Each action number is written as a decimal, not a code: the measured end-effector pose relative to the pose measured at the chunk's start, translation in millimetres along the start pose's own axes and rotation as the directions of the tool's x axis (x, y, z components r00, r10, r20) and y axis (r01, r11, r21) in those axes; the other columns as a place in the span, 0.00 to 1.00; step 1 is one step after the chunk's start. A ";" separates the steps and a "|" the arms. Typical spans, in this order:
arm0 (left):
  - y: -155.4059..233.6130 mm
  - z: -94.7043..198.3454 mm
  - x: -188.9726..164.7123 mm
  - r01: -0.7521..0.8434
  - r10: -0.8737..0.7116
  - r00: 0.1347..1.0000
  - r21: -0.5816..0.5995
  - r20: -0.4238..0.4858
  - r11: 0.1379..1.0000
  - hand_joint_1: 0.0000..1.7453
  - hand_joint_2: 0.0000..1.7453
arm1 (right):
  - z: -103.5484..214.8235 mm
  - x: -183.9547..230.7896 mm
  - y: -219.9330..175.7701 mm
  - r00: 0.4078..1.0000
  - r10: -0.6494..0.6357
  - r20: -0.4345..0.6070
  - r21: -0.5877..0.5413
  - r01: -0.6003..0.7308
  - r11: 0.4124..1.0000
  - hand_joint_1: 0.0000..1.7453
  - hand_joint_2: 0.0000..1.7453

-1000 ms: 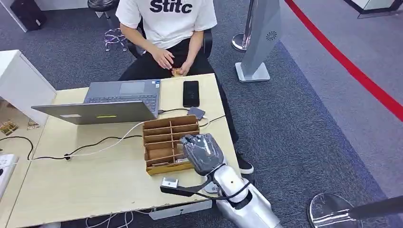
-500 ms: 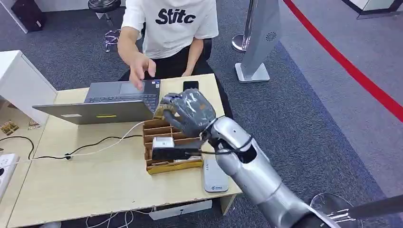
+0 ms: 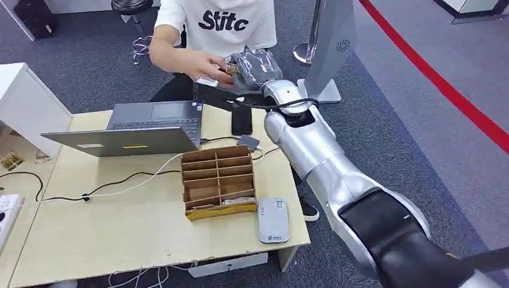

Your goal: Pass the card to the sensor for recognition and then transmit it.

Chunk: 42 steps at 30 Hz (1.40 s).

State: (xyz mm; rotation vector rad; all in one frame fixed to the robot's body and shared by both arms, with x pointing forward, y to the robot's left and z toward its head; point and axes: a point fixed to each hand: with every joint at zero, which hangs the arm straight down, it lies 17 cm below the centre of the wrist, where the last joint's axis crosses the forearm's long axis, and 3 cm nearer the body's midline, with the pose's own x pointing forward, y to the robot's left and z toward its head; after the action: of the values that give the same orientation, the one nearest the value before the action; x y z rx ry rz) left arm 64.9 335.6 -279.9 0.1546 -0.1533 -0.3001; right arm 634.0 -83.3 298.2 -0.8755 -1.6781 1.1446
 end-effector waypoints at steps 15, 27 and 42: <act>3.8 -0.3 0.6 0.021 -0.021 1.000 0.003 0.002 1.000 0.00 1.00 | 5.3 -4.1 24.2 0.995 -0.100 0.015 0.065 0.099 0.993 0.00 1.00; -5.9 0.6 -7.6 -0.006 0.006 1.000 -0.003 -0.018 1.000 0.00 1.00 | 78.7 65.6 14.1 0.877 -0.268 0.399 -0.123 0.341 0.932 0.00 1.00; -28.5 3.8 -23.6 -0.137 0.137 0.989 0.010 -0.062 0.991 0.00 1.00 | 281.6 -18.2 51.8 0.876 -0.390 0.284 -0.293 0.467 0.834 0.00 1.00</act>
State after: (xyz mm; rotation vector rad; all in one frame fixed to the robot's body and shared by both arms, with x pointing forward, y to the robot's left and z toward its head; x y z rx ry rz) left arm 34.0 315.4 -284.1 0.1584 -0.1025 -0.1575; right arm 380.4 -170.2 196.2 -0.5456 -2.1708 0.6481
